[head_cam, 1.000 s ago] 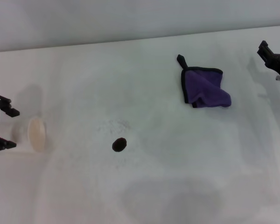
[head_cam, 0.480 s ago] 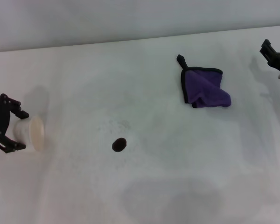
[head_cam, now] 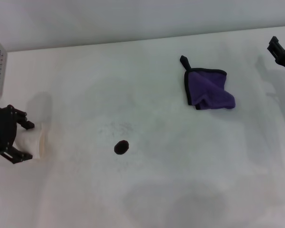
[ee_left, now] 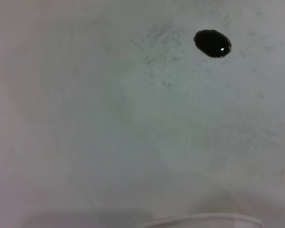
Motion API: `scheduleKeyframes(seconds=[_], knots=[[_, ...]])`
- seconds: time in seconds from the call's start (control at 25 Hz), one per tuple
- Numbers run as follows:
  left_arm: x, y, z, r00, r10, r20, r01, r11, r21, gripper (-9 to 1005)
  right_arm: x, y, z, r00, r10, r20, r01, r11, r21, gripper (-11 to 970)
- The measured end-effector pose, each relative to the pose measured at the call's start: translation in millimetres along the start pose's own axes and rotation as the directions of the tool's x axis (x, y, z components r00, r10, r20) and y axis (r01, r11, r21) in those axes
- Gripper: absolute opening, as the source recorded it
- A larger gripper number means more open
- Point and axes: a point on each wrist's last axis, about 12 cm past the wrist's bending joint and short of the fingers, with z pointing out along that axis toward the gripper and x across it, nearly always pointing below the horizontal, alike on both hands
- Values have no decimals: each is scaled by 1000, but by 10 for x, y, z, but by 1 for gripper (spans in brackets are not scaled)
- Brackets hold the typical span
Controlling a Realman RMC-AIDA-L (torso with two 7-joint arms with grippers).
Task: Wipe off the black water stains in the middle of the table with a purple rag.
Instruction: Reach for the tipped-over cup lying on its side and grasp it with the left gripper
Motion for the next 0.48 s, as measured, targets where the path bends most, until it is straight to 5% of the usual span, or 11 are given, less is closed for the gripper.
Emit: scheduleKeyframes(seconds=[0.48], knots=[[-64,88,-99,998,-54,-24,53,999,-11,847,-31,3,24,1000,-6,9,6,1000,-2,857]])
